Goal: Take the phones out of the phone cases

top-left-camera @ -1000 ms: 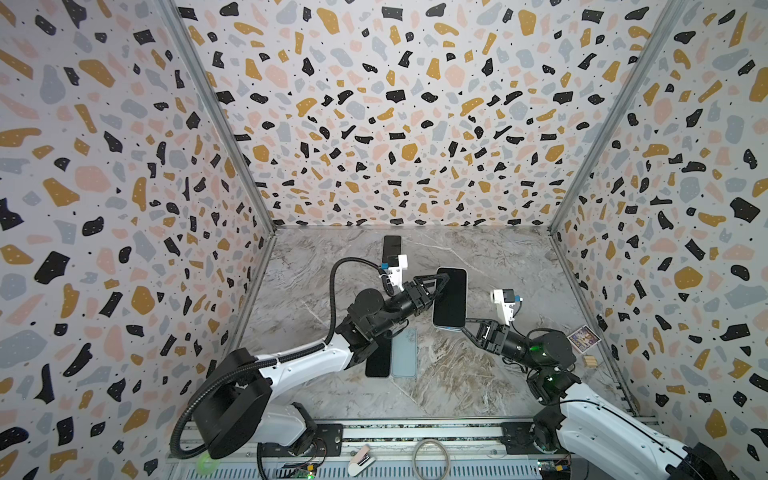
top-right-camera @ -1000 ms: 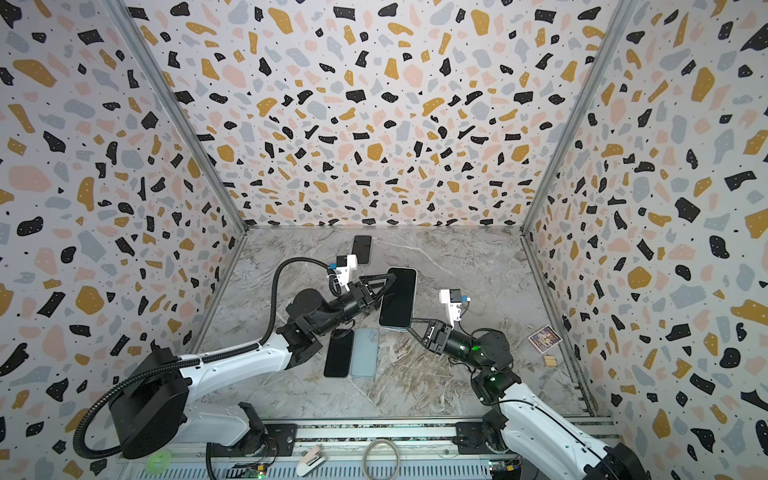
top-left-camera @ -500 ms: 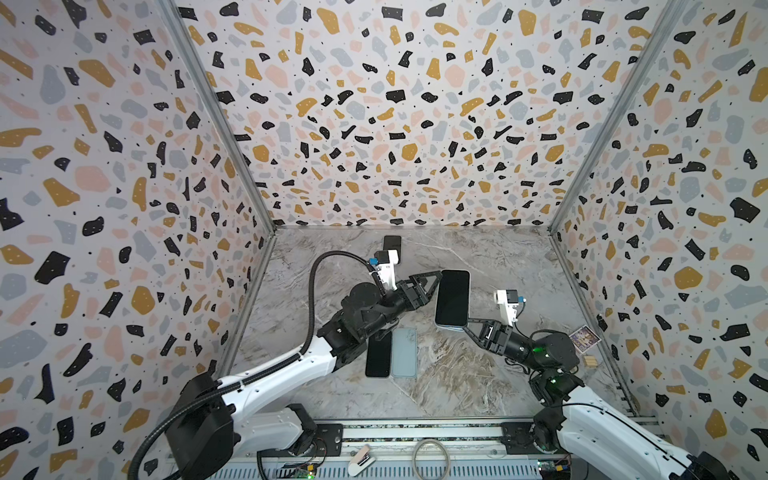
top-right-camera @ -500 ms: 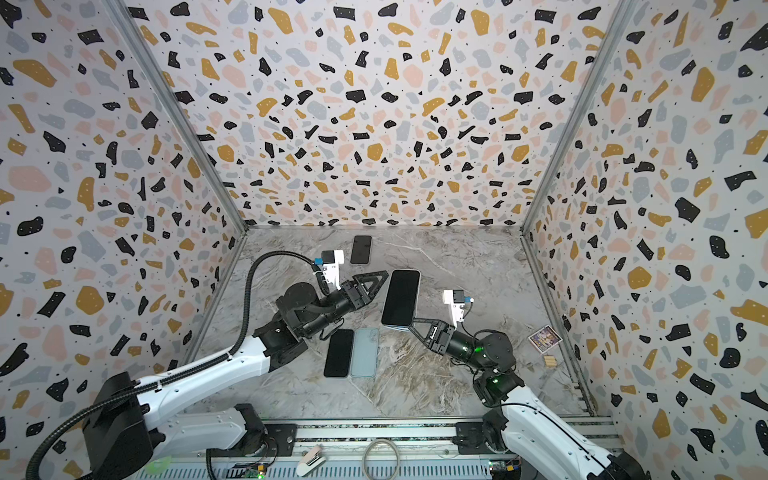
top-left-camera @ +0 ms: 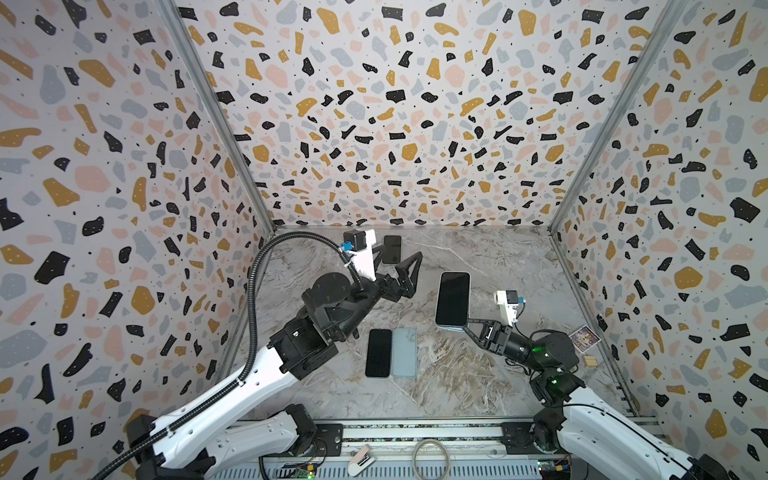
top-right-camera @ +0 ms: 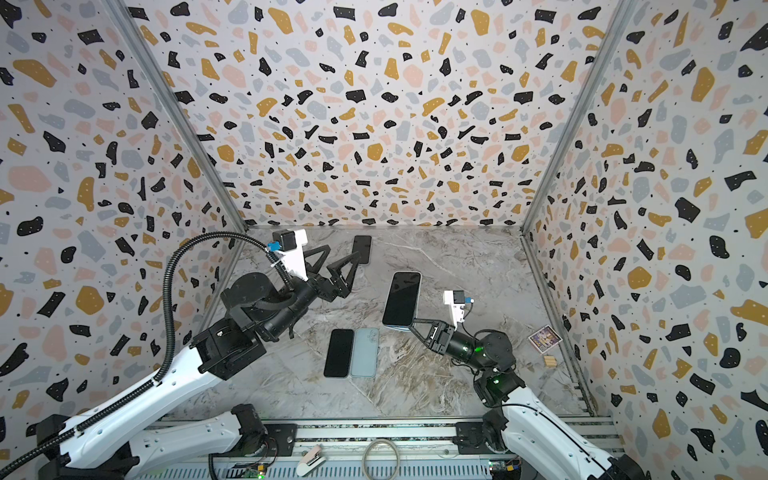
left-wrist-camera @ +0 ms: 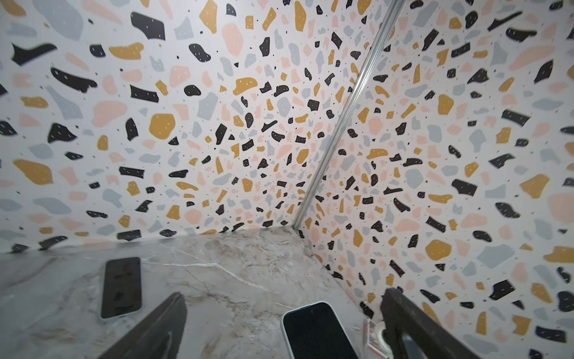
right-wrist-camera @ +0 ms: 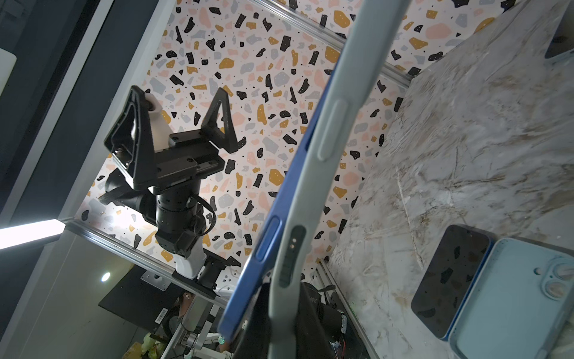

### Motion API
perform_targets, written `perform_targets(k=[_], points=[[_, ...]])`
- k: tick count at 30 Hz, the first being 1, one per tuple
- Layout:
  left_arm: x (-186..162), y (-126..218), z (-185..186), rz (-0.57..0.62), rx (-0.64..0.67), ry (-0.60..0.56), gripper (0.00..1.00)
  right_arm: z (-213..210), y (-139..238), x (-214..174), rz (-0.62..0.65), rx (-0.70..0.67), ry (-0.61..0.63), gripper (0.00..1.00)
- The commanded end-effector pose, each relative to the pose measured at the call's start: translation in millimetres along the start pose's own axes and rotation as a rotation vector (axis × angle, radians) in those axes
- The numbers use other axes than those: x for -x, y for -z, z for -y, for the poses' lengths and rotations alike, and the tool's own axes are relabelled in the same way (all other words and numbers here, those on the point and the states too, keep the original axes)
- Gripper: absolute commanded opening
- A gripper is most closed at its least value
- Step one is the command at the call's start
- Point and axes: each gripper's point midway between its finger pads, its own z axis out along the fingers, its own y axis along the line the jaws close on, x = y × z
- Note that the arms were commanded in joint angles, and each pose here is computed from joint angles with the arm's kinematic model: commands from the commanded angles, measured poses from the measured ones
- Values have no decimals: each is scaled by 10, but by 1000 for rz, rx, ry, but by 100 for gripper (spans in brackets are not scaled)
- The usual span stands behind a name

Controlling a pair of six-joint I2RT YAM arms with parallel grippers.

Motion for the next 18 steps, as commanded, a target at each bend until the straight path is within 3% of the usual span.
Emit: perform_targets(k=[1, 7, 12, 18], points=[[3, 71, 25, -10, 84, -244, 100, -274, 8, 89, 24, 75, 87, 0], [-223, 232, 447, -18, 50, -535, 100, -247, 2, 90, 20, 64, 83, 0], [-589, 387, 818, -35, -47, -815, 100, -241, 0, 93, 19, 61, 85, 0], [-1028, 491, 1083, -76, -168, -1068, 99, -245, -1, 89, 17, 61, 86, 0]])
